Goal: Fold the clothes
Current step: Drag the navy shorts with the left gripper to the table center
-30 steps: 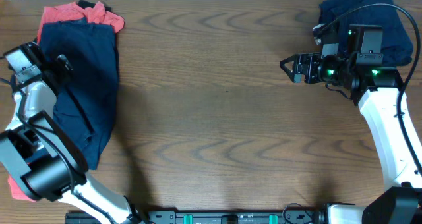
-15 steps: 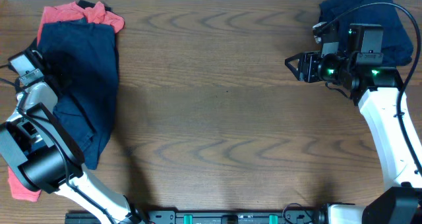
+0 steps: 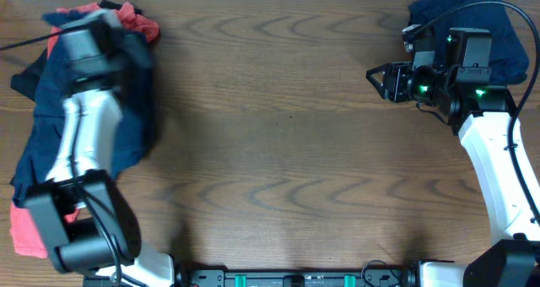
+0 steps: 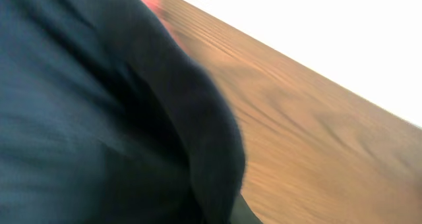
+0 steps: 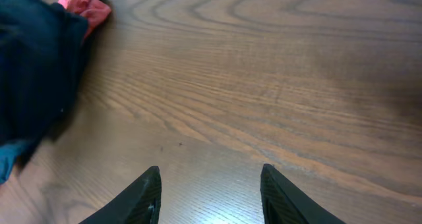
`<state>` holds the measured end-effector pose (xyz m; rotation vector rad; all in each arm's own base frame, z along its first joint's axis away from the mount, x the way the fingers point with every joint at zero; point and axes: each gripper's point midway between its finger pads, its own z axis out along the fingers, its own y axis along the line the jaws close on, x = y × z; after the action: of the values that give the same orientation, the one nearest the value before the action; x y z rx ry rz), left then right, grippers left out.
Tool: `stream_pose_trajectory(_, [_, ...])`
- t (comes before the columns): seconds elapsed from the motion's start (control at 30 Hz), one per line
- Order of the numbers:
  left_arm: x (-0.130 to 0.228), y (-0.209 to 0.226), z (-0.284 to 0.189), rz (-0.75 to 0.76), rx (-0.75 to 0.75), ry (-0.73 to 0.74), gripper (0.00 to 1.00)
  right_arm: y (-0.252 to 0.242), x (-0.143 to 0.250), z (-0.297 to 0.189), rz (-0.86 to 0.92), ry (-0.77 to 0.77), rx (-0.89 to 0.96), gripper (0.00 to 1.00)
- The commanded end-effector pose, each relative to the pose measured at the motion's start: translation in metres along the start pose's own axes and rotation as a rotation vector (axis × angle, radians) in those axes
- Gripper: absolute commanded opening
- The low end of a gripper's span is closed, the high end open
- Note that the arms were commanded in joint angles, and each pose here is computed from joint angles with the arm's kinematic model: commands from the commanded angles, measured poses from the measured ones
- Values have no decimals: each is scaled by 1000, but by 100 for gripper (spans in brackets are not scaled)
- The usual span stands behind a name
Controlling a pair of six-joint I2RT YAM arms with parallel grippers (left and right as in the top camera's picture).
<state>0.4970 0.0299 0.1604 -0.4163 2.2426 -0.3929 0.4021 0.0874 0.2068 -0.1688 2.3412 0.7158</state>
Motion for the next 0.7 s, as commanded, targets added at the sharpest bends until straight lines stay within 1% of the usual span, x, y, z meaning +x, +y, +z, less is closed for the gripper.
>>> stream_pose_trajectory(0.0, [41,-82,18,82,169,100,6,4,-9,-6,34,-18,-43,48])
stream_pose_trajectory(0.1, [88,-155,32,192,284,153,6,-2,-11,-14,62,-29,-70,48])
stream_pose_trajectory(0.2, [133,-211,43,278,376,181,6,-10,-13,-25,85,-45,-90,48])
stream_pose_trajectory(0.27, [169,-239,51,280,393,209,6,-16,-12,-34,90,-52,-90,49])
stream_pose_trajectory(0.37, [230,-281,58,290,460,267,6,-27,-9,-49,113,-57,-61,49])
stream_pose_trajectory(0.47, [278,-310,57,339,526,304,6,-35,-6,-64,123,-68,-35,49])
stream_pose_trajectory(0.57, [307,-330,46,370,571,330,6,-40,-7,-82,122,-98,-4,49])
stream_pose_trajectory(0.67, [313,-343,36,389,605,323,6,-40,-13,-96,111,-139,16,50])
